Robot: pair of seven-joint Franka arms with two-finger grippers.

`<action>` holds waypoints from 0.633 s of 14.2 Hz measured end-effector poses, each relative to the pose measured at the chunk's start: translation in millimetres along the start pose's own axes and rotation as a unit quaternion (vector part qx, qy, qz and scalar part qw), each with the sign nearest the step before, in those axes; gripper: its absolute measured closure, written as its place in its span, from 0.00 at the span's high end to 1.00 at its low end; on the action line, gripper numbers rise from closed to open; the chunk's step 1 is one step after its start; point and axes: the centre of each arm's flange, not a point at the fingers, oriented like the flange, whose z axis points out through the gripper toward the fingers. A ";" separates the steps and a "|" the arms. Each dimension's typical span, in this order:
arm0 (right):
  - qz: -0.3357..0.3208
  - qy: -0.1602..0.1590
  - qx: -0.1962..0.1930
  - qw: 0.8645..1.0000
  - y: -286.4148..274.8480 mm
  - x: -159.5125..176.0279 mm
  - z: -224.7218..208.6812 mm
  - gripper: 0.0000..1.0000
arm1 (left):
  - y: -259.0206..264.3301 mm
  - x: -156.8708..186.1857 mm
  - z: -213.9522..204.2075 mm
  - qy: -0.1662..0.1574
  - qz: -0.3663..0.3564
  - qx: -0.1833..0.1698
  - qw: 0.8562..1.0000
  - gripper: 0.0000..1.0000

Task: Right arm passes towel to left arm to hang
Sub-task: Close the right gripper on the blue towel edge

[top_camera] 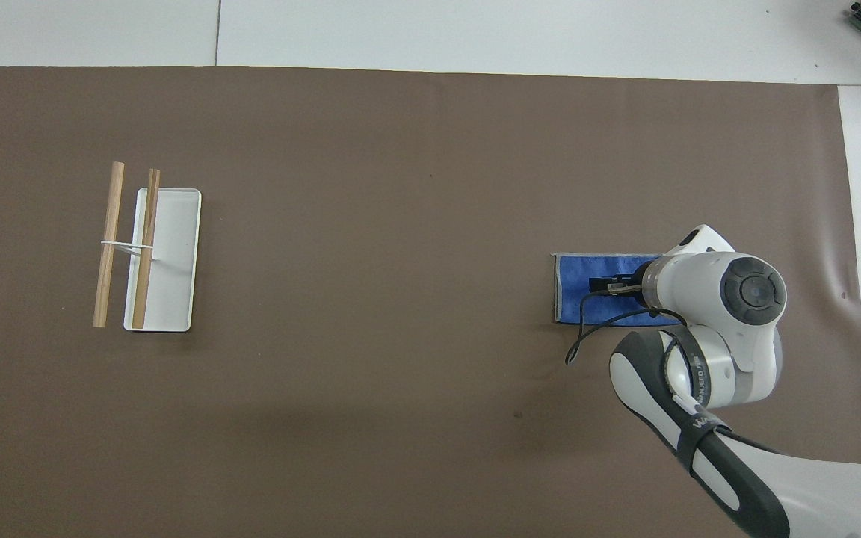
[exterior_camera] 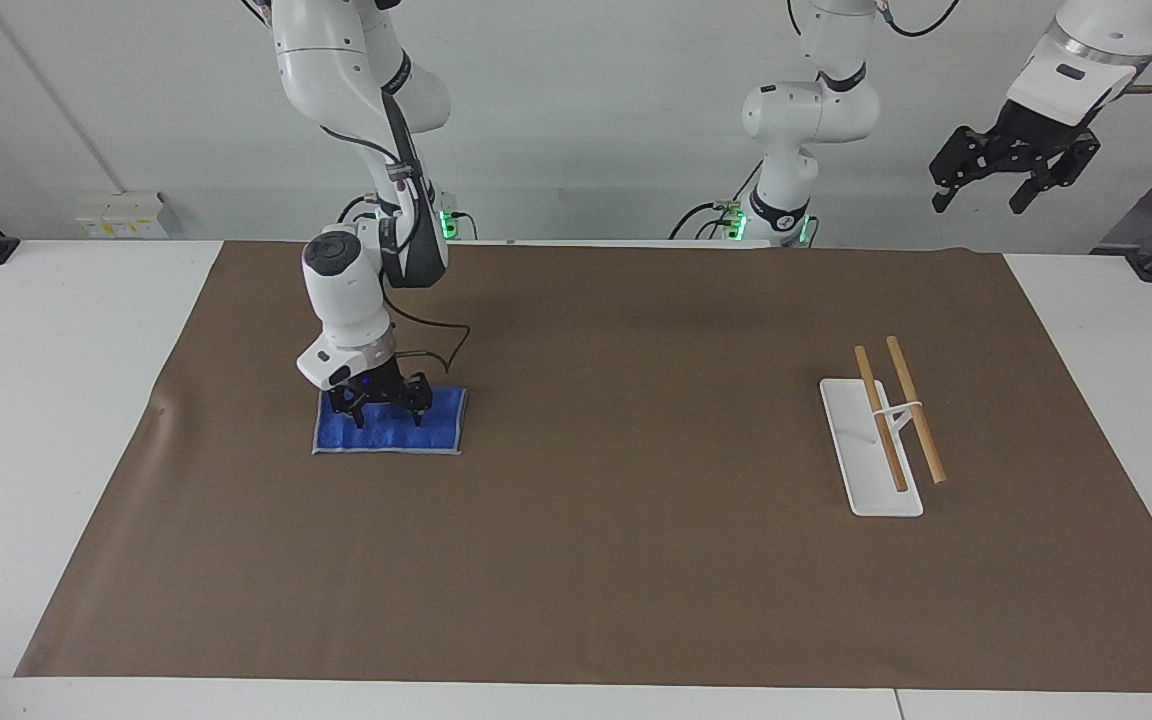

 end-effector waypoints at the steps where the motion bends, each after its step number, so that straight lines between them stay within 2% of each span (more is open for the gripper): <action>1: 0.000 0.000 0.000 1.000 0.0 -0.1 0.1 1.00 | 0.0 0.0 0.0 0.000 0.000 0.000 1.000 1.00; 9: 0.000 -0.001 0.000 1.000 0.1 -1.4 1.2 0.98 | 0.0 0.0 0.0 0.000 0.000 0.000 1.000 1.00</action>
